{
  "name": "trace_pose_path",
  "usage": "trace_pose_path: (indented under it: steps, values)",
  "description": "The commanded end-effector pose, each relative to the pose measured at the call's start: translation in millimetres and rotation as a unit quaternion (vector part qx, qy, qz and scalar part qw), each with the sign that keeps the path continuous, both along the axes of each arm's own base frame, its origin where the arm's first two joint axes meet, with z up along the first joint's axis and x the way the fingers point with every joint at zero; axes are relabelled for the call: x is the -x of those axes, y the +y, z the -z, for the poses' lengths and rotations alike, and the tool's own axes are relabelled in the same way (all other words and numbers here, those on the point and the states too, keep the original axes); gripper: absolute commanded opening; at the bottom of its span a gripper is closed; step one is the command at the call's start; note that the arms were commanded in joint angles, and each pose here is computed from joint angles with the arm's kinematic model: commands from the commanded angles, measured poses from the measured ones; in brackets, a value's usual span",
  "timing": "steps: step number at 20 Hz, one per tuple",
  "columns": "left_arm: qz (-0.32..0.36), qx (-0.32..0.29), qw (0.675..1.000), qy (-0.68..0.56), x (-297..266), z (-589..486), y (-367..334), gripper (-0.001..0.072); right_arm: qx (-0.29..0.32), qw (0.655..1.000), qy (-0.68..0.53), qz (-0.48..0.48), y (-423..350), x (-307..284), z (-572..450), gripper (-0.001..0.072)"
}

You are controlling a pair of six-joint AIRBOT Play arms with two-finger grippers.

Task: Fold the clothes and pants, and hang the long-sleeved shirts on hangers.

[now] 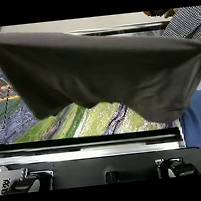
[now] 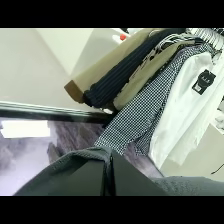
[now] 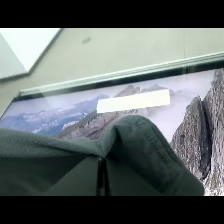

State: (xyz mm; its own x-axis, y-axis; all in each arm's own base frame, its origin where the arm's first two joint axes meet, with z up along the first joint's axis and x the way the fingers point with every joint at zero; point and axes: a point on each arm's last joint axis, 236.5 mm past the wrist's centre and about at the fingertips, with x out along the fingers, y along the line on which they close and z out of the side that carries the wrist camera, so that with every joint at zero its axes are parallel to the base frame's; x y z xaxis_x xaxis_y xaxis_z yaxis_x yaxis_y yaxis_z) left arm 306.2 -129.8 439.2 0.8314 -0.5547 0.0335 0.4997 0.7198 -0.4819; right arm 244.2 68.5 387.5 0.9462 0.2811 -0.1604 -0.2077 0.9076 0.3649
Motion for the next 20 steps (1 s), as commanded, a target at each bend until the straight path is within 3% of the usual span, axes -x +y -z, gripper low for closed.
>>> trace_pose_path:
  steps: [1,6,8,11,15,19,20]
  values:
    - [-0.029,-0.03,0.998,0.037,-14.5,24.5,11.9,0.0014,-0.009,0.999,0.026,0.029,-9.6,-28.8,12.5,0.0033]
    - [-0.052,-0.089,0.977,0.189,-114.4,151.4,29.8,0.0015,-0.029,0.97,0.241,-0.005,26.0,-147.8,152.2,0.0034]
    - [-0.047,-0.091,0.958,0.267,-158.2,224.1,31.1,0.0015,-0.022,0.952,0.306,0.006,26.9,-189.1,219.0,0.0034]
    - [-0.048,-0.074,0.929,0.36,-211.7,337.0,28.0,0.0014,-0.061,0.925,0.373,0.032,33.2,-238.7,310.2,0.0034]
    - [-0.033,-0.013,0.892,0.451,-233.2,438.9,7.2,0.0015,-0.121,0.911,0.39,0.062,39.1,-278.9,377.4,0.0034]
    - [-0.015,0.003,0.873,0.488,-228.8,475.3,-14.6,0.002,-0.172,0.894,0.408,0.07,49.8,-289.5,408.9,0.0035]
    - [-0.013,0.002,0.873,0.487,-228.3,474.2,-17.5,0.0058,-0.175,0.888,0.419,0.067,52.3,-286.0,413.4,0.0043]
